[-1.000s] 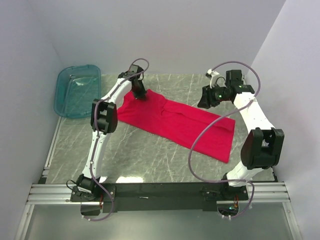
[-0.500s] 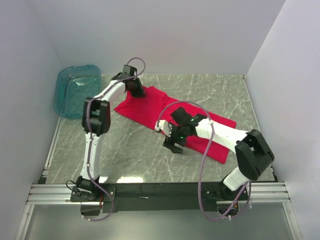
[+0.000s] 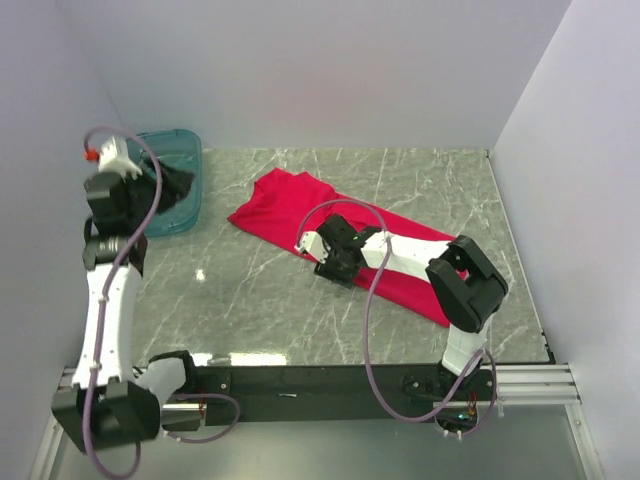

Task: Fold and stack the t-shirts
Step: Fold the tshirt

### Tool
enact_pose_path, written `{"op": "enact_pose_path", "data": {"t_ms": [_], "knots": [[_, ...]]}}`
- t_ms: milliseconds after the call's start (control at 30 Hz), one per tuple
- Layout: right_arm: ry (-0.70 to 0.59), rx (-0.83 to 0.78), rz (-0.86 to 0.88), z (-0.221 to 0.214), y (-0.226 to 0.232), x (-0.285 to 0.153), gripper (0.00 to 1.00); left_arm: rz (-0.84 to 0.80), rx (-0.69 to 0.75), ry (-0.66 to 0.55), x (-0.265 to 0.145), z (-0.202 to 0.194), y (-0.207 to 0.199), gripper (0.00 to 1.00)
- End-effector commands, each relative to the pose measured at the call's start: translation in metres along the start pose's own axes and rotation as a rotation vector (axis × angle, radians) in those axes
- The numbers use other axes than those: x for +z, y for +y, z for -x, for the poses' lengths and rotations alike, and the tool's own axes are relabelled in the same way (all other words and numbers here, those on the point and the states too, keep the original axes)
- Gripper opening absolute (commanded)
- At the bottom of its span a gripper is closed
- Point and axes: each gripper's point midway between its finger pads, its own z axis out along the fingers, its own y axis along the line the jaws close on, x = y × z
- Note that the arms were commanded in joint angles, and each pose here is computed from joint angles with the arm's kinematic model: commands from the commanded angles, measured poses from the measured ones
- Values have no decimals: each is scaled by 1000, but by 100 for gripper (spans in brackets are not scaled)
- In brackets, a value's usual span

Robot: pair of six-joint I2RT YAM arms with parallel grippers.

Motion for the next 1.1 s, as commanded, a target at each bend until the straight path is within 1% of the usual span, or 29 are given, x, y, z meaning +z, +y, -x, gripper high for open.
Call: {"op": "enact_pose_path", "data": {"t_ms": [0, 33, 67, 100, 133, 200, 233, 300, 333, 367, 400, 467, 500, 567, 600, 633, 667, 700, 767, 800, 867, 900, 933, 1000, 1033, 1067], "knots": [[2, 17, -43, 12, -9, 3, 61, -4, -86, 204, -21, -75, 25, 70], [13, 16, -31, 10, -6, 7, 56, 8, -109, 230, -27, -89, 33, 70], [23, 13, -24, 8, -3, 9, 54, 13, -127, 256, -34, -98, 34, 70], [27, 7, -19, 8, 0, 10, 51, 14, -143, 248, -43, -100, 32, 70], [34, -2, -5, 7, 5, 13, 42, 15, -160, 276, -47, -113, 35, 70], [33, -7, 21, 8, 13, 14, 32, 13, -178, 288, -59, -122, 33, 70], [21, -12, 49, 12, 19, 13, 25, 25, -189, 302, -63, -131, 38, 70], [10, -12, 94, 18, 28, 11, 17, 26, -205, 314, -72, -140, 38, 69], [3, -13, 118, 21, 33, 11, 11, 37, -220, 333, -75, -149, 42, 69], [-10, -11, 181, 25, 45, 9, 8, 38, -236, 346, -77, -155, 43, 69], [-36, -7, 205, 34, 49, 5, 6, 33, -249, 359, -81, -161, 43, 69], [-46, 1, 293, 43, 69, 1, 1, 48, -301, 407, -85, -180, 48, 68], [-92, -4, 358, 62, 81, -4, 0, 49, -313, 419, -86, -184, 49, 68], [-90, -13, 429, 74, 100, -4, 0, 58, -348, 433, -87, -194, 53, 67], [-150, -37, 468, 103, 111, -13, 0, 58, -358, 438, -86, -195, 54, 67], [-137, -36, 503, 109, 119, -5, 0, 63, -374, 435, -85, -195, 54, 67], [-130, -26, 539, 118, 128, -8, 0, 68, -378, 431, -83, -193, 54, 67], [-161, -32, 568, 143, 135, -6, 14, 83, -390, 433, -79, -193, 57, 67], [-166, -13, 592, 162, 138, -7, 32, 99, -392, 428, -74, -191, 60, 67], [-174, -8, 595, 174, 133, -12, 46, 129, -395, 431, -68, -191, 66, 68], [-205, 0, 570, 181, 117, -24, 58, 142, -381, 430, -61, -189, 71, 67], [-207, 21, 552, 173, 106, -24, 63, 172, -385, 451, -55, -194, 79, 66], [-267, 62, 501, 174, 74, -43, 75, 196, -378, 449, -51, -194, 85, 66], [-308, 162, 446, 160, 34, -45, 87, 207, -373, 465, -38, -199, 95, 62], [-337, 275, 394, 145, -11, -53, 91, 210, -370, 468, -33, -199, 97, 60], [-378, 328, 387, 142, -31, -55, 91, 210, -369, 475, -30, -201, 99, 58]]}}
